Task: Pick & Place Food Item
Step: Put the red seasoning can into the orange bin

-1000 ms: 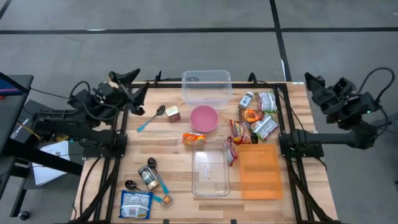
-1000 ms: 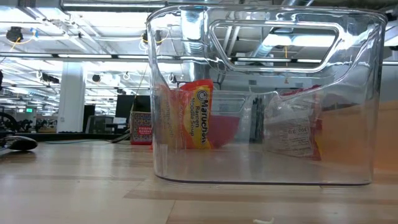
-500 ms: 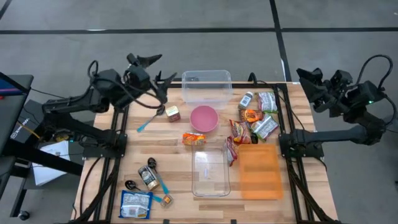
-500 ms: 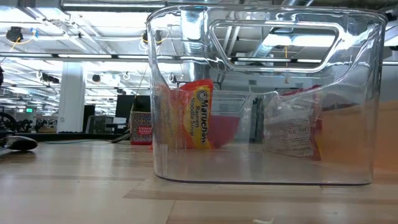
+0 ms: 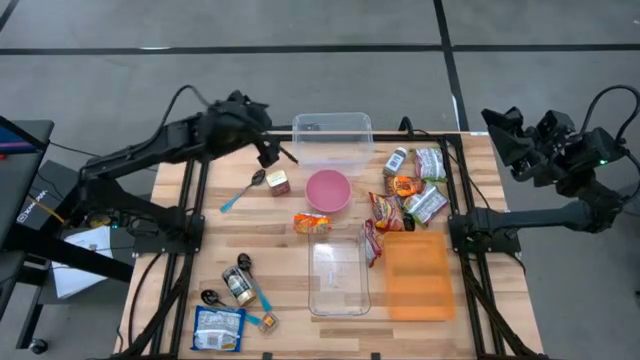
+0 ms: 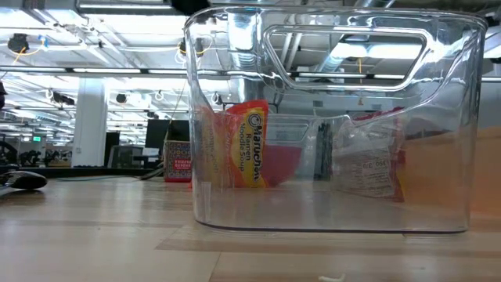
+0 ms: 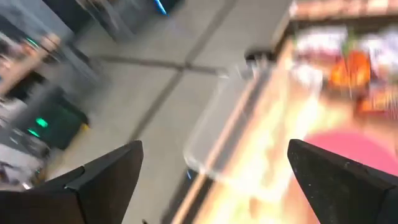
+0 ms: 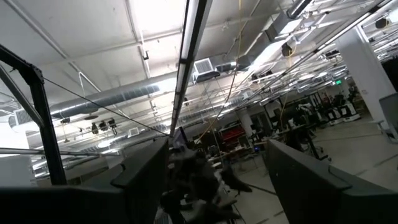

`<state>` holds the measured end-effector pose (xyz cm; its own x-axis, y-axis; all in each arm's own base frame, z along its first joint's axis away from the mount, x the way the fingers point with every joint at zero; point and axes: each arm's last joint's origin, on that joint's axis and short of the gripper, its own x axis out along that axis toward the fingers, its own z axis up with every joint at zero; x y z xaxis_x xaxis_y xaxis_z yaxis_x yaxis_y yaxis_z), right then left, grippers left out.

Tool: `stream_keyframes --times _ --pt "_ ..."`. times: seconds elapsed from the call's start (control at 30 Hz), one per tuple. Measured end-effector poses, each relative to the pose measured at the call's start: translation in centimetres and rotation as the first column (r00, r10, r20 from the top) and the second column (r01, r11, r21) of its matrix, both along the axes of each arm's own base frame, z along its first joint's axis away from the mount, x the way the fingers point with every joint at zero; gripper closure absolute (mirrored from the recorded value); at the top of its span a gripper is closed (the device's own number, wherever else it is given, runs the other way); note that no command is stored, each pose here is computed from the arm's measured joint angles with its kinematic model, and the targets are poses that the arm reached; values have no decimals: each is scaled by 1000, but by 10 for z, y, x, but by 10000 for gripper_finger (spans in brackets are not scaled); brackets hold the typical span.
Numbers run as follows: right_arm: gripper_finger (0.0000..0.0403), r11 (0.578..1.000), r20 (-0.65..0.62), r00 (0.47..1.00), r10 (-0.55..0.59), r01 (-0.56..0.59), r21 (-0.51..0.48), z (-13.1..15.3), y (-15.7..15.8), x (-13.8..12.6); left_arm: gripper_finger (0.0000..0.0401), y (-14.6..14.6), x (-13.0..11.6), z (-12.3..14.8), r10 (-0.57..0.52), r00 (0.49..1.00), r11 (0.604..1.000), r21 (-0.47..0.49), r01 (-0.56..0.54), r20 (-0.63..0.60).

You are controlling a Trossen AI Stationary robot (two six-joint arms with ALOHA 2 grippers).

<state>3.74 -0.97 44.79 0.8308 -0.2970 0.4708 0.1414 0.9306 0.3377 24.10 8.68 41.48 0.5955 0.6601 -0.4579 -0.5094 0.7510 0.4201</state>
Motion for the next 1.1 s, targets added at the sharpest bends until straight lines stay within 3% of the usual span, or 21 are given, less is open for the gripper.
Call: stream_keyframes --times 0.2,0.37,0.47,0.7,1.1 --pt "143 1000 2 1000 20 -20 -10 0 1 0 6 24 3 -54 -89 980 977 -206 52 -176" --pt "143 999 2 999 34 -34 -15 0 1 0 6 30 -1 -101 -201 955 915 -391 102 -220" --pt "143 999 2 999 42 -42 -20 0 1 0 6 29 -5 -132 -228 941 890 -446 97 -250" --pt "143 999 1 999 41 -40 -22 0 1 0 2 26 -7 -180 -252 943 879 -459 129 -218" --pt "143 999 -3 999 40 -40 -21 0 1 0 1 37 -14 -210 -170 962 906 -419 67 -214"
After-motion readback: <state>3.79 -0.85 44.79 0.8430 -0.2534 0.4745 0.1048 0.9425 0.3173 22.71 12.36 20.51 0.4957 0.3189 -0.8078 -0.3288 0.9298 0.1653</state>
